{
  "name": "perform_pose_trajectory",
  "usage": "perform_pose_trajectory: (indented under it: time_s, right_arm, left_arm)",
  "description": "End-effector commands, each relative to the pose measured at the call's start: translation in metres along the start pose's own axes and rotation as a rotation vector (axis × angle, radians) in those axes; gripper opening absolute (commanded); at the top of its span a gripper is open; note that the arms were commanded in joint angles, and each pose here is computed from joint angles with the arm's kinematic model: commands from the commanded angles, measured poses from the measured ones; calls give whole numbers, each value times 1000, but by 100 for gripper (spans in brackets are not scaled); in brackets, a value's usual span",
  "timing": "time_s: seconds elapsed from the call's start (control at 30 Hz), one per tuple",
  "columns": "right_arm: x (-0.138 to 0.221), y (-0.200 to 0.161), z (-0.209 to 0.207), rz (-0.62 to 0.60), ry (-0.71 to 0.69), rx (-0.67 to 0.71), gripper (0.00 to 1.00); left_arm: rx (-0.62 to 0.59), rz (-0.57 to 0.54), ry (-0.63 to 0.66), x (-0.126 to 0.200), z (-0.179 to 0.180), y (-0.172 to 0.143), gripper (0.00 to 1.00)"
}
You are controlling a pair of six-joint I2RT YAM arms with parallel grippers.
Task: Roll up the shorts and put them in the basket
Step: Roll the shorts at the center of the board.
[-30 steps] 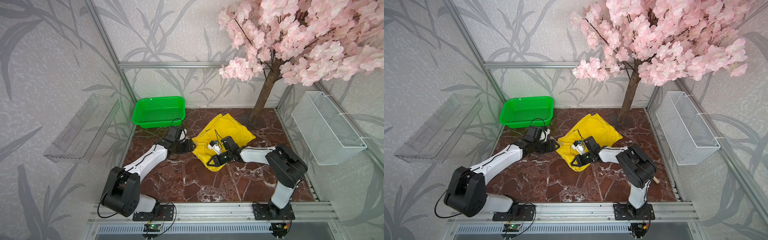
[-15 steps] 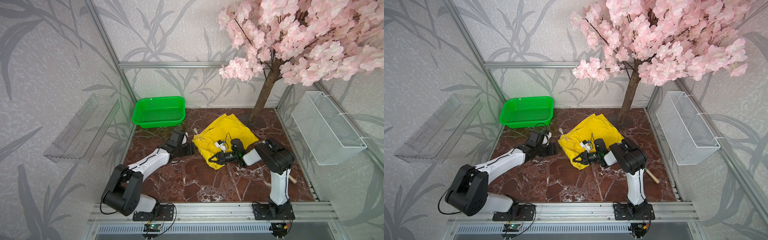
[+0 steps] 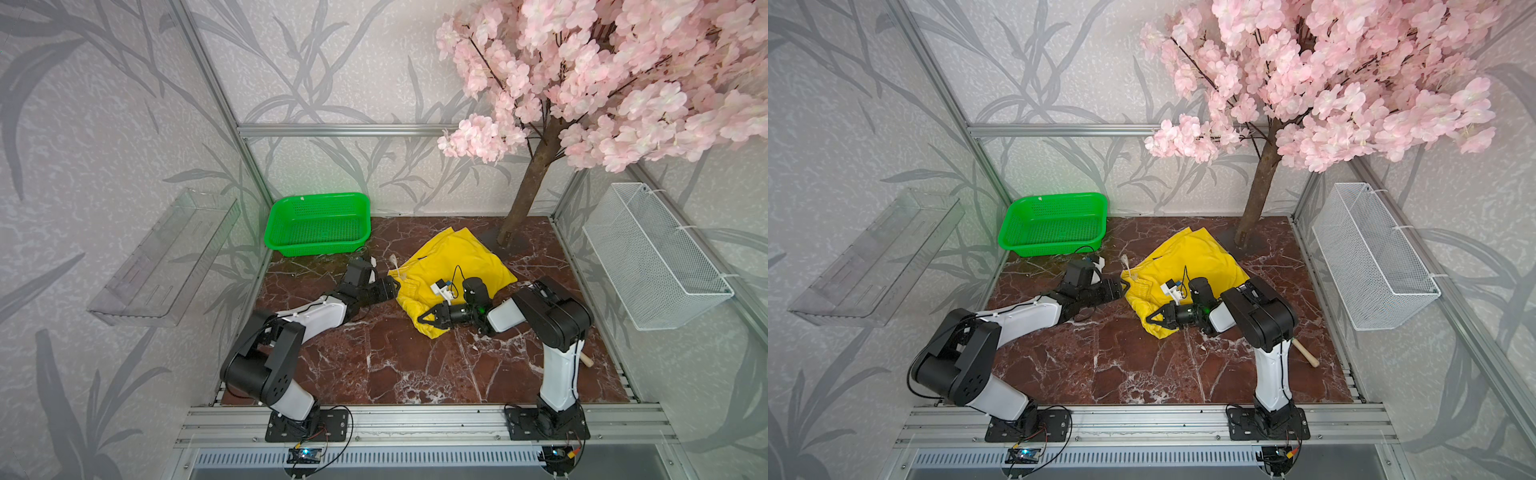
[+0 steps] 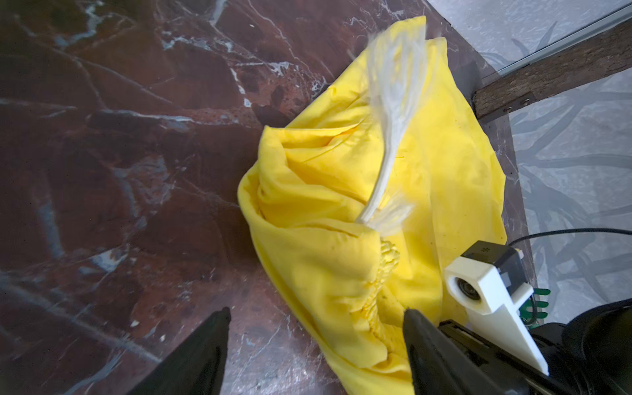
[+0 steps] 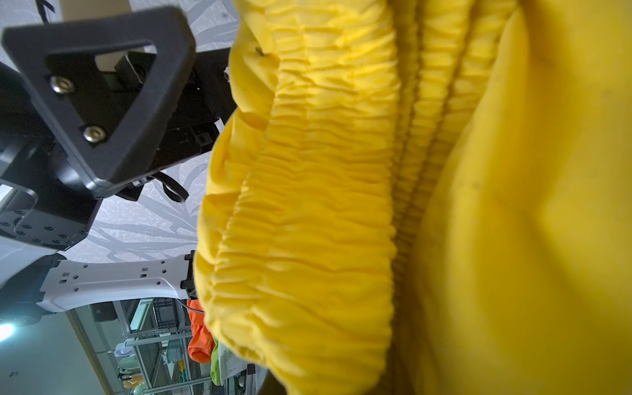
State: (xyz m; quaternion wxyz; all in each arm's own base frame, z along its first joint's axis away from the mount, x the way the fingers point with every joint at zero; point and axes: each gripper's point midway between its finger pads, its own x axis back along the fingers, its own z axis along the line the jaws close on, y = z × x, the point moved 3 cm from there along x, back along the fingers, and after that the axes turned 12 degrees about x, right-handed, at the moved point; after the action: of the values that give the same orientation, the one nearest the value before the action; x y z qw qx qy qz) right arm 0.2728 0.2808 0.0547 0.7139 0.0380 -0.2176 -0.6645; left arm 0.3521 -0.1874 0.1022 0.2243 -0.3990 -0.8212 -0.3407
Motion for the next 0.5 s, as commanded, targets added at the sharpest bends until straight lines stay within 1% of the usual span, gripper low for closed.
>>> perform_pose_trajectory:
  time_s: [0.0, 0.13, 0.2, 0.23, 0.33, 0.37, 0.4, 0.47]
  right_arm:
    - [1, -4, -8, -5, -20, -34, 0]
    - [1, -2, -6, -9, -19, -29, 0]
    - [1, -3, -6, -4, -19, -28, 0]
    - [1, -3, -6, 1, -21, -27, 0]
    - [3, -6, -8, 28, -52, -33, 0]
    - [4, -8, -9, 42, -76, -32, 3]
    - [6, -10, -9, 55, -102, -31, 10]
    - [12, -14, -11, 98, -196, -3, 27]
  left_arm:
    - [-34, 4, -43, -13, -18, 4, 76]
    - [-6, 53, -31, -29, -11, -3, 61]
    - [-7, 75, -16, -35, -8, -5, 50]
    - [-10, 89, -11, -38, -8, -6, 43]
    - [-24, 123, 7, -41, -11, -5, 12]
    - [-29, 135, 17, -40, -11, -5, 3]
    - [-29, 146, 35, -39, -10, -5, 0]
    - [-29, 188, 78, -37, -7, -9, 0]
